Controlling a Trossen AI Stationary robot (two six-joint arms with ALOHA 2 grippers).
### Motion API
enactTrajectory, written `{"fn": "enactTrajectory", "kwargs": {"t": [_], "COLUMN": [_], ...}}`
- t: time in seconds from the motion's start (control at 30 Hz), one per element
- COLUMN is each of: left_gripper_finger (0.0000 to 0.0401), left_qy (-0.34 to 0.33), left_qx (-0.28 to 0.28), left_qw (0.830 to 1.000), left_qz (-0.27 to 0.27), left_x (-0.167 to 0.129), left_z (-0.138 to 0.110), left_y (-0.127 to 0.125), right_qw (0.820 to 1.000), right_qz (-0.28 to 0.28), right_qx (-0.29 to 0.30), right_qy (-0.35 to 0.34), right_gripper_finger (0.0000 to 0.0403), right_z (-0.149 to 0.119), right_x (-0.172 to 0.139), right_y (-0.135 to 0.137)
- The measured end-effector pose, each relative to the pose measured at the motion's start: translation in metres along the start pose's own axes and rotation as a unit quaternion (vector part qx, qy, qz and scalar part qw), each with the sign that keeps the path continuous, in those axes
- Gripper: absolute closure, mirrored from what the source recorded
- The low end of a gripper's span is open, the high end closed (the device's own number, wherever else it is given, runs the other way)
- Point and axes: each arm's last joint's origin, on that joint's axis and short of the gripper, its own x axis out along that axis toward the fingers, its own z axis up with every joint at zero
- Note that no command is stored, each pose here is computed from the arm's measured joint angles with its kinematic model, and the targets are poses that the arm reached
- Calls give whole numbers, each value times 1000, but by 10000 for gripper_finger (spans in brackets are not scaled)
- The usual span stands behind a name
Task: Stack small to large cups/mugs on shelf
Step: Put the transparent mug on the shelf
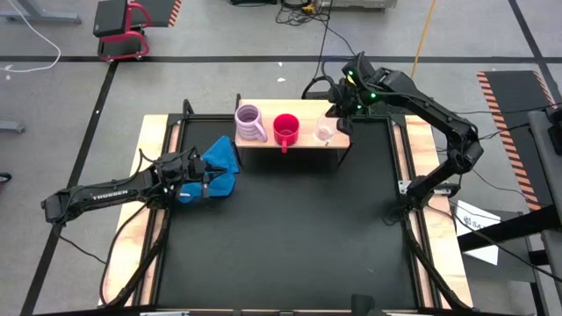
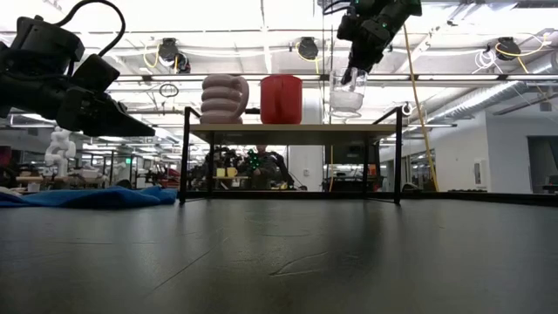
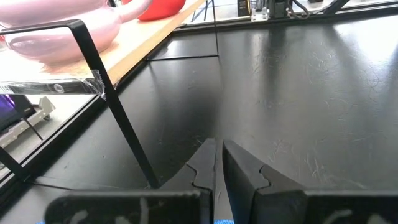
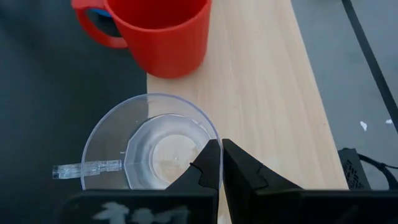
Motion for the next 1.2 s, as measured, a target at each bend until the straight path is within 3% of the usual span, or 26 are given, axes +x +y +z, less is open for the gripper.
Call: {"fn": "enactTrajectory", "kwargs": {"t": [0.43,1.2], "left_gripper_finger": [370,370], "left_qy": [2,3], "left_qx": [0,-1], "left_qw": [1000,1000], "left_qz": [-1,-1], "left_x": [0,0], "left_z": [0,-1], "left_y": [0,0], "right_qw": [999,999], "right_qz": [1,1], "right_qx": [19,20], "right_qy": [41,39], "right_gripper_finger": [403,403], "right_z": [-2,0], "right_x": [35,38], "right_y": [-12,-10]}}
